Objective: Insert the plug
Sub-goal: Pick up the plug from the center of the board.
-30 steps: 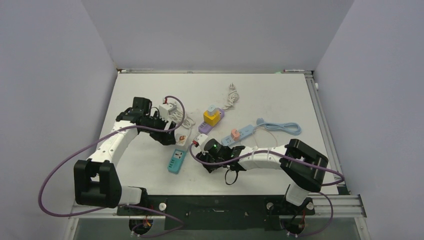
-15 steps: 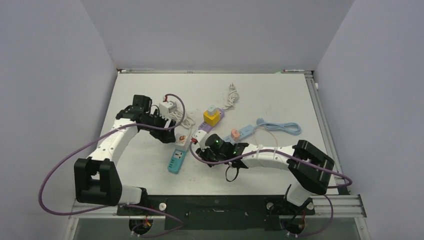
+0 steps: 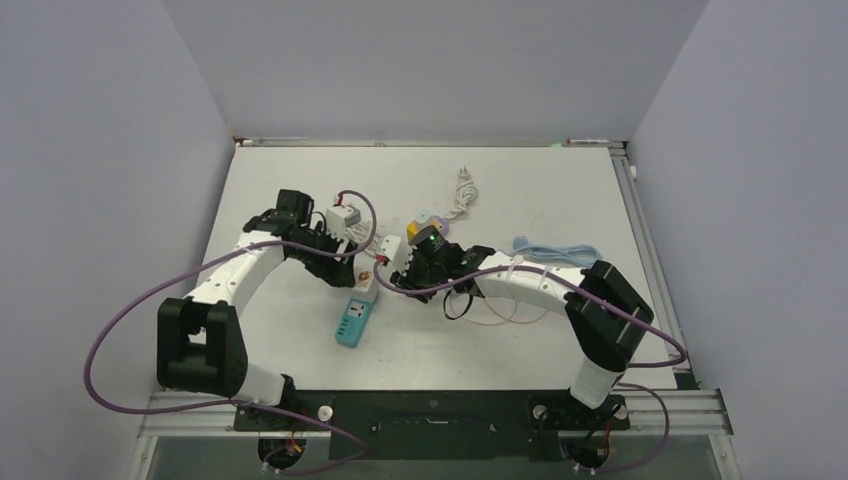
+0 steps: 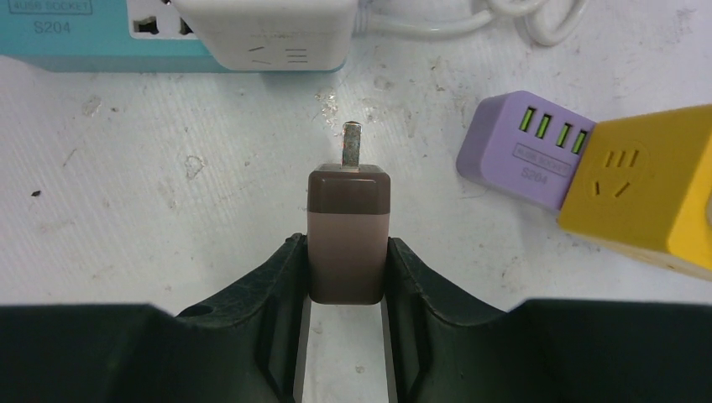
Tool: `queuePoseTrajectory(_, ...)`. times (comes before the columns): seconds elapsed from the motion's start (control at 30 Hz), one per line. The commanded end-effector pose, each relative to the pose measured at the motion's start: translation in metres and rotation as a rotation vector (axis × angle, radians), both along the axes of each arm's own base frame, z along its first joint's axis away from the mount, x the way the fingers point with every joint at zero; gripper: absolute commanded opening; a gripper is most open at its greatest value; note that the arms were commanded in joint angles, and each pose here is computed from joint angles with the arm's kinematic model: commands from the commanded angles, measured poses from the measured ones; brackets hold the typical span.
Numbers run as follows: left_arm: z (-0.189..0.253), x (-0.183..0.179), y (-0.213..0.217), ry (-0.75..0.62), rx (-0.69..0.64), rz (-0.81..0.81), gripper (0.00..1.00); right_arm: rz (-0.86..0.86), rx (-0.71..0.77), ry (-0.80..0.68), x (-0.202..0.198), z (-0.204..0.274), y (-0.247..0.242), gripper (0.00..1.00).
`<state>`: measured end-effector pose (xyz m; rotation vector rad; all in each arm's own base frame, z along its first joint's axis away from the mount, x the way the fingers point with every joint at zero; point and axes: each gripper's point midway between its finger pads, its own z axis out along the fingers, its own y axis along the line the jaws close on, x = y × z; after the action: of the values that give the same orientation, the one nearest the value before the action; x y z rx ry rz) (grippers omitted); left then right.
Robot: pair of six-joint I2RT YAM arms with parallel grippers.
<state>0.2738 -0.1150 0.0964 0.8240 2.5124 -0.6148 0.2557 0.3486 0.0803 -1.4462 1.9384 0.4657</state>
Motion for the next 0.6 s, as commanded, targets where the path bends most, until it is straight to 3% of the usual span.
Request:
queuePoseTrajectory(0.0, 0.004, 0.013, -0.003, -0.040, -0.005, -0.001, 0.68, 0.120, -0.011, 0.014, -0.005, 0.006, 0.008, 0.05)
queuePoseTrajectory(0.3, 0.015, 0.023, -0.009, -0.052, -0.025, 0.004, 0.64, 0.114, 0.027, -0.024, -0.002, 0.008, 0.014, 0.05)
queuePoseTrajectory(0.57, -0.003, 0.020, -0.013, -0.021, 0.034, -0.028, 0.61, 0.123, 0.056, -0.043, 0.001, 0.010, 0.021, 0.05)
